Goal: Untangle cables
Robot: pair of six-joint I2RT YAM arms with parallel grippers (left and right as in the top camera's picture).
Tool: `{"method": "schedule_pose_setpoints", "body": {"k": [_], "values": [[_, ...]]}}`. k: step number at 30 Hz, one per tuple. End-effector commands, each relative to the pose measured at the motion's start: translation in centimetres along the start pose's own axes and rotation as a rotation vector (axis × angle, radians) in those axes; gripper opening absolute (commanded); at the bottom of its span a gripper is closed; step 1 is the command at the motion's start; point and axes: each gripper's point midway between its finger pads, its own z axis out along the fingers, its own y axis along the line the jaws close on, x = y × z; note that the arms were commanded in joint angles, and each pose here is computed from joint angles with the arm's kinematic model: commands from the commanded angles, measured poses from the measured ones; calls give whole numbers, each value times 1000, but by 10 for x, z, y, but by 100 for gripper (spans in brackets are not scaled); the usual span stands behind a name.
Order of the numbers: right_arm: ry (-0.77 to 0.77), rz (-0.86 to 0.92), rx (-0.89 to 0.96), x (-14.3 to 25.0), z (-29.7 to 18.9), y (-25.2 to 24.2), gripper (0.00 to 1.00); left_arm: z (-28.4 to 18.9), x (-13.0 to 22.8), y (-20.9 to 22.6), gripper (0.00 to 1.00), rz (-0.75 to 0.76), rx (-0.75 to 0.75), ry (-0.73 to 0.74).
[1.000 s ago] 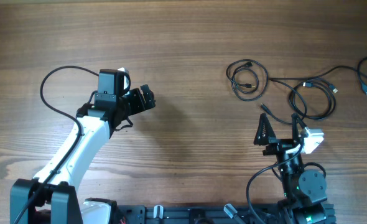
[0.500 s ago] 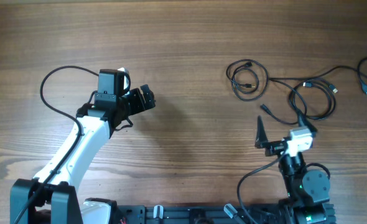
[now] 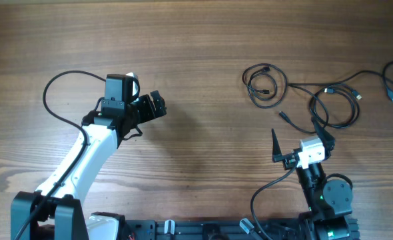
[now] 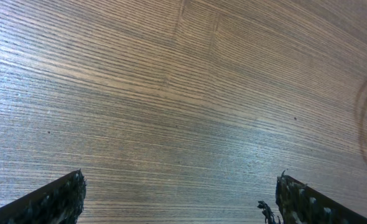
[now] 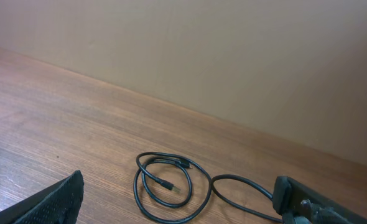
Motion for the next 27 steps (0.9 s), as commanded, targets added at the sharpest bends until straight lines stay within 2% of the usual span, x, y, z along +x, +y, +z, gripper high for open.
{"method": "schedule_pose_setpoints", "body": {"k": [1,9,12,16,27], "values": [[-16,-19,-12,-3,-1,2,100,3,5,0,100,15,1,19],[-14,-34,3,-3,-1,-1,100,3,5,0,100,15,1,19],[-15,22,12,-3,-1,-2,100,3,5,0,100,15,1,19],[-9,175,112,-1,-2,-19,100,3,5,0,100,15,1,19],[-10,182,100,-2,-1,-17,100,3,5,0,100,15,1,19]]}}
